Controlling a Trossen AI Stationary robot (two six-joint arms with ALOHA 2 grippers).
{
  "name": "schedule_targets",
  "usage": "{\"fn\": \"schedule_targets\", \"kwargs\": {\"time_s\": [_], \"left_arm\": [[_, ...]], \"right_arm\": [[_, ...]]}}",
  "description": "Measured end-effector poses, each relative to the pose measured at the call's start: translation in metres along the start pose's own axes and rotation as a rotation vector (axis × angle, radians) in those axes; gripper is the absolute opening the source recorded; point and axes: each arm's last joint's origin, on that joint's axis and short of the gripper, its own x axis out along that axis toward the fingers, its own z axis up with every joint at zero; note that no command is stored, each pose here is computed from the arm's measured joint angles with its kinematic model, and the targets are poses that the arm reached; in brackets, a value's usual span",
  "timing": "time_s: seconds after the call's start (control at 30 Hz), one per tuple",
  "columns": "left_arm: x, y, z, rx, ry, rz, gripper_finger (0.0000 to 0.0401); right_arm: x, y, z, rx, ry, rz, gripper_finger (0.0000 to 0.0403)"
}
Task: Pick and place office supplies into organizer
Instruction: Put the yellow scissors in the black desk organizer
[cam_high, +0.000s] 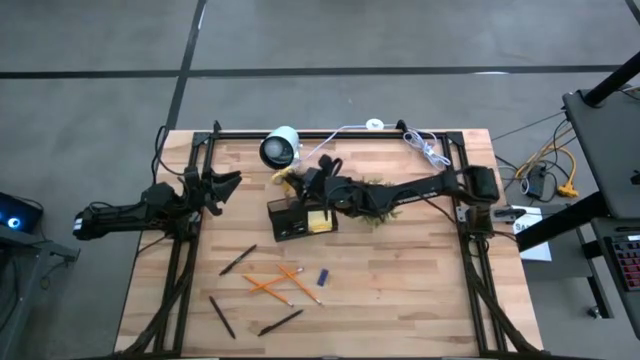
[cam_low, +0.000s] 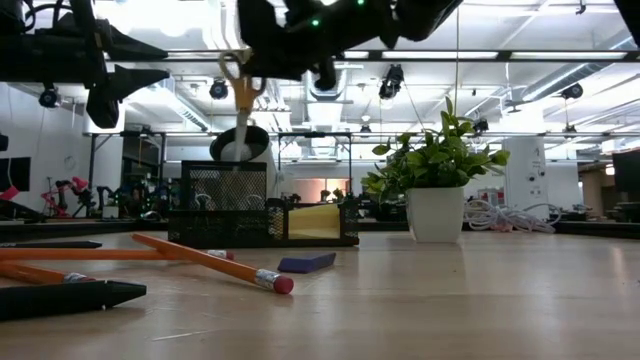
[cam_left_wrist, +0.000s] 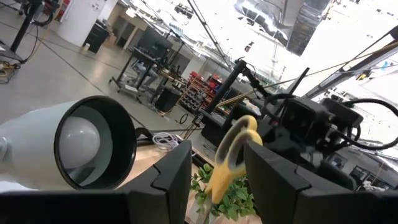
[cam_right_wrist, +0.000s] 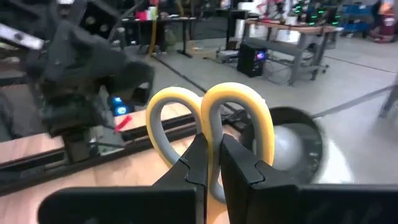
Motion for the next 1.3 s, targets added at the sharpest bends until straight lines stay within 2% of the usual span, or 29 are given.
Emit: {"fn": "schedule_targets", "kwargs": {"time_s": [0.33, 0.5, 0.73, 0.97, 1.3], "left_arm": [[0.0, 0.0, 0.001, -0.013, -0.011, -0.006, 0.0132], [0.0, 0.0, 0.001, -0.013, -0.011, -0.006, 0.0132], [0.0, 0.0, 0.001, -0.013, -0.011, -0.006, 0.0132], [0.0, 0.0, 0.001, -0.013, -0.011, -0.006, 0.0132], [0.0, 0.0, 0.001, -0.013, -0.011, -0.006, 0.0132]], "right_arm": [[0.006, 0.003, -0.01, -0.11, 0.069, 0.003, 0.0011], [0.008, 0.004, -0.016, -0.119, 0.078, 0.006, 0.0011], [0.016, 0.008, -0.038, -0.126, 0.116, 0.012, 0.0011], [0.015, 0.009, -0.039, -0.179, 0.124, 0.011, 0.0011], [0.014, 0.008, -0.043, -0.184, 0.145, 0.01, 0.0011]]}}
